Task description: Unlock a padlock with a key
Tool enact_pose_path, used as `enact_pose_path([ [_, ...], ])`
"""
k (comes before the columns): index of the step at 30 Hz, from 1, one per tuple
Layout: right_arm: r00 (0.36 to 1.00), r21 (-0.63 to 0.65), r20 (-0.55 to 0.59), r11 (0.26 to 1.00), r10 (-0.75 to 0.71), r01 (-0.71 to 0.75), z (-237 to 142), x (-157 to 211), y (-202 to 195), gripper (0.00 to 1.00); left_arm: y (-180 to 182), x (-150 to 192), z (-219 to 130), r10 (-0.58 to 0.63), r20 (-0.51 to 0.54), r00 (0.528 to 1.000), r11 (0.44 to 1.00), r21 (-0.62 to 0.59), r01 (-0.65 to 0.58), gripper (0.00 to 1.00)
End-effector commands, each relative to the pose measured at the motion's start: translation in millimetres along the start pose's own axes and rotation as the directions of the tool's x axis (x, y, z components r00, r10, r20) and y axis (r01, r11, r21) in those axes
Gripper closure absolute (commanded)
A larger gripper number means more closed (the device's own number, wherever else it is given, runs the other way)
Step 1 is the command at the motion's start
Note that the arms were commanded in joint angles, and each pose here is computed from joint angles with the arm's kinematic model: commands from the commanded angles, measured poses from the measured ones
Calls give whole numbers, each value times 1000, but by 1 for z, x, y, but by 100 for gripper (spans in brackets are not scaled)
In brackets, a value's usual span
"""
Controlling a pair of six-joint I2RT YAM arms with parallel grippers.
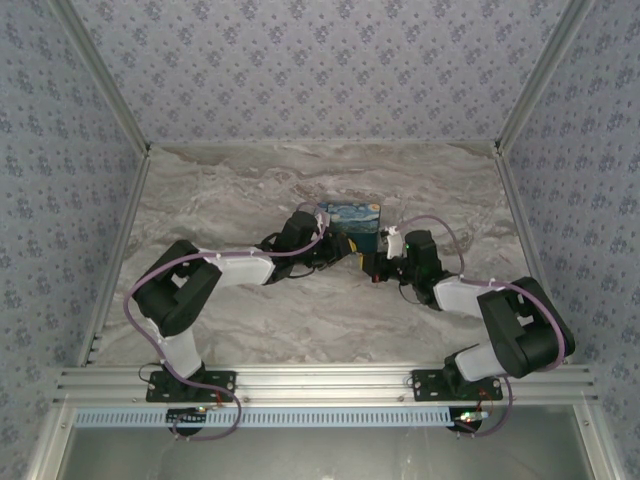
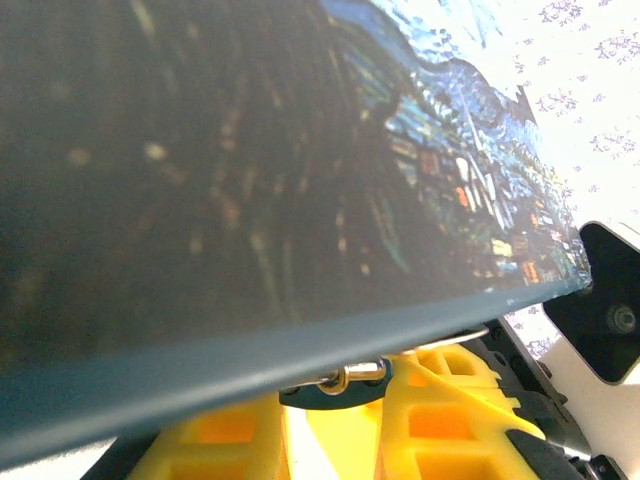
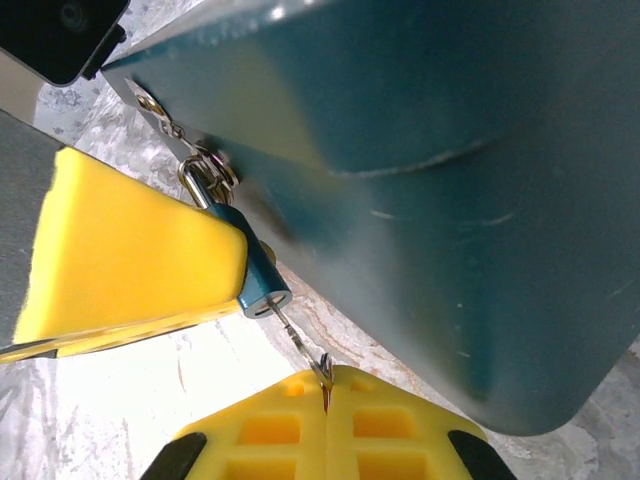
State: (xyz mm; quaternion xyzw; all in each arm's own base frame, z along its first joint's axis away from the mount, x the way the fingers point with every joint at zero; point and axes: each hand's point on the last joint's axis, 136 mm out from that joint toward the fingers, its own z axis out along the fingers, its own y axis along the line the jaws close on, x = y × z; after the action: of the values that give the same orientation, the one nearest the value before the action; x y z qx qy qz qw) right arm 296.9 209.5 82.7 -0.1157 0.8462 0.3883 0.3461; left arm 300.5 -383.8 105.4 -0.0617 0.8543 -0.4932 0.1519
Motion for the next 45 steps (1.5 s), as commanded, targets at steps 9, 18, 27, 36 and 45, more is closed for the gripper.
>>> enact_pose_path([
  [9,1000,-112,18,994,-6,8,2,-30,26,100,2,18,4,55,-92,994,998,-10,-56,83],
  [18,998,-159,48,986,-46,54,10,-50,42,100,-2,22,5,62,-110,992,998,-2,-62,83],
  [27,986,-121,96,981,-140,151,16,-66,47,100,-6,26,5,58,-130,990,998,8,-57,83],
  [36,976,-211,172,962,-136,172,15,-85,72,100,-3,28,8,49,-136,990,999,5,-48,83],
  [45,992,-144,72,983,-107,116,23,-48,47,100,5,20,5,25,-99,995,1000,-10,-26,83],
])
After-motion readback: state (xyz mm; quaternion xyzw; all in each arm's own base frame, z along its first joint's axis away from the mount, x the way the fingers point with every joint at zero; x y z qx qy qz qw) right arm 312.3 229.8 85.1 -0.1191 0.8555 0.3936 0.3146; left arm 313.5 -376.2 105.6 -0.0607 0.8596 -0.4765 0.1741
